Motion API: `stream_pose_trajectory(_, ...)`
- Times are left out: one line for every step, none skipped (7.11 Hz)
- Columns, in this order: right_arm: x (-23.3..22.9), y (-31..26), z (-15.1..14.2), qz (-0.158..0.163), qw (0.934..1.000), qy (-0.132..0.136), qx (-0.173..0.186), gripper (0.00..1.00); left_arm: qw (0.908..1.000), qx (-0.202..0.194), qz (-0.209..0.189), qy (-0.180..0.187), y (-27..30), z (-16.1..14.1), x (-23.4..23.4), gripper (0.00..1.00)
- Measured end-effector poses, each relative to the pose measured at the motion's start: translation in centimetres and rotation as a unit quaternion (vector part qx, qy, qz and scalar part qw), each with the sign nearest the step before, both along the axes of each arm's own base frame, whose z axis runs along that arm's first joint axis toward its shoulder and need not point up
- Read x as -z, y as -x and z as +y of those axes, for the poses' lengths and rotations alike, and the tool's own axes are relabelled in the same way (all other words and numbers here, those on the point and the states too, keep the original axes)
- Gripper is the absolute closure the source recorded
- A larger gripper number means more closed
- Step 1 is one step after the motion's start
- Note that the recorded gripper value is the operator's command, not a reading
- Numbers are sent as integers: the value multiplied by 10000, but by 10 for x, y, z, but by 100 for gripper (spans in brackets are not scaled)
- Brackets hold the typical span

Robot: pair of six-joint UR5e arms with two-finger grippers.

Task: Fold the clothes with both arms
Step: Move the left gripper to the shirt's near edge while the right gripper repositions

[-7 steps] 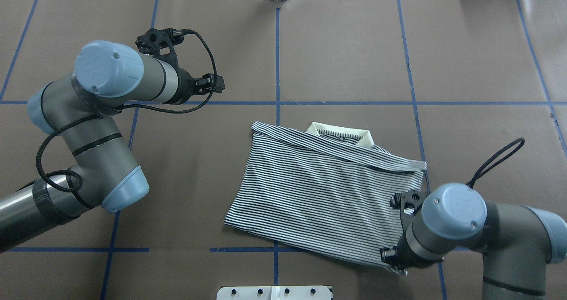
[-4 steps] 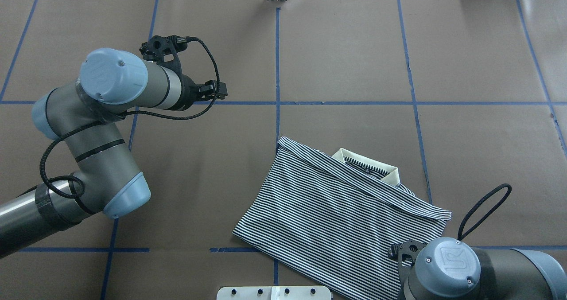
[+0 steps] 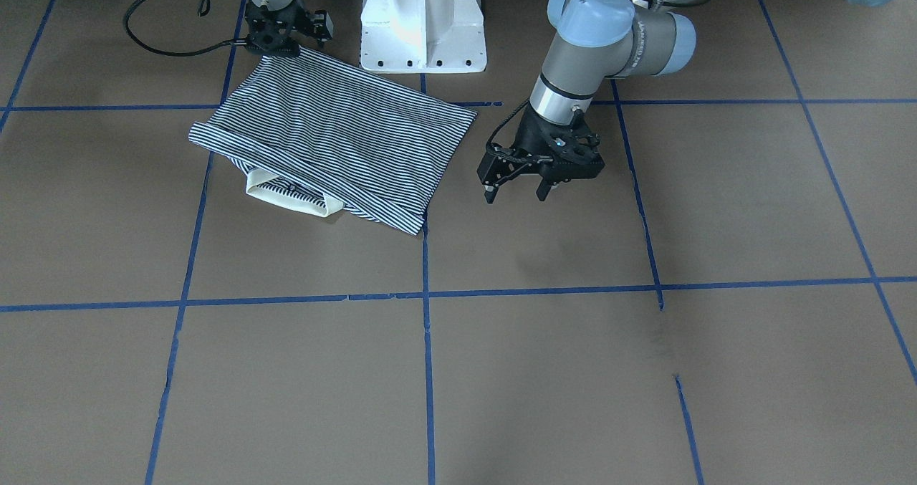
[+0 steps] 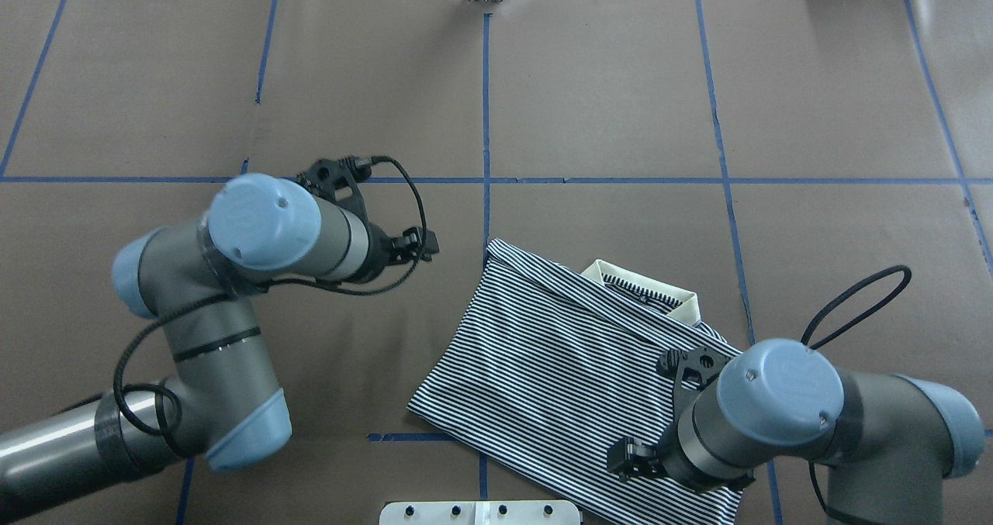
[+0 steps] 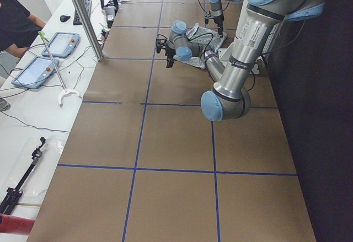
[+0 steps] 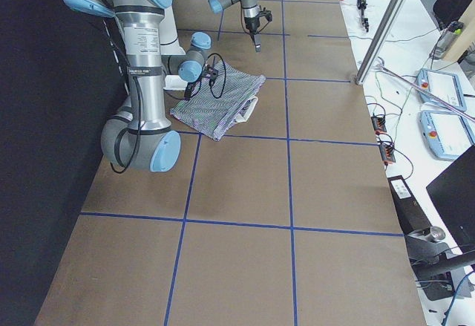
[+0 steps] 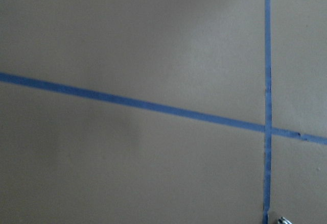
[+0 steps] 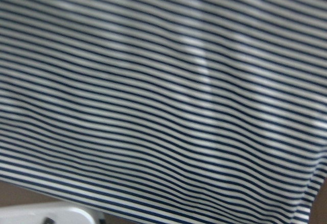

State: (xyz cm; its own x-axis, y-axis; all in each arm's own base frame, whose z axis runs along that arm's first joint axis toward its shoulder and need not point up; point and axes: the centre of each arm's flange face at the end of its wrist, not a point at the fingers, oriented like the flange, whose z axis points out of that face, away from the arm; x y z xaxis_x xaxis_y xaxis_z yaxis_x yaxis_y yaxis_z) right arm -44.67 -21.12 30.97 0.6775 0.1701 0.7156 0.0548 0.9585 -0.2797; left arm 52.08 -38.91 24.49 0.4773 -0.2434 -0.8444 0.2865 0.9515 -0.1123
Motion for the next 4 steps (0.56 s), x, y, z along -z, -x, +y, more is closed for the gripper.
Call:
stream_pose_trajectory(17,-14,-30,-180,9993,-63,-314,0,9990,-66,-87,439,-23,38,1,1)
stream_pose_trajectory(30,-27,-52,-331,9978,-126,-558,0,9963,-80,-255,811,-35,69,3,1)
stream_pose_trajectory(40,-36,-67,-432,9963,-172,-726,0,9938,-69,-365,1050,-39,88,6,2)
stream_pose_trajectory(47,-42,-76,-499,9951,-202,-832,0,9921,-91,-415,1184,-43,102,7,2)
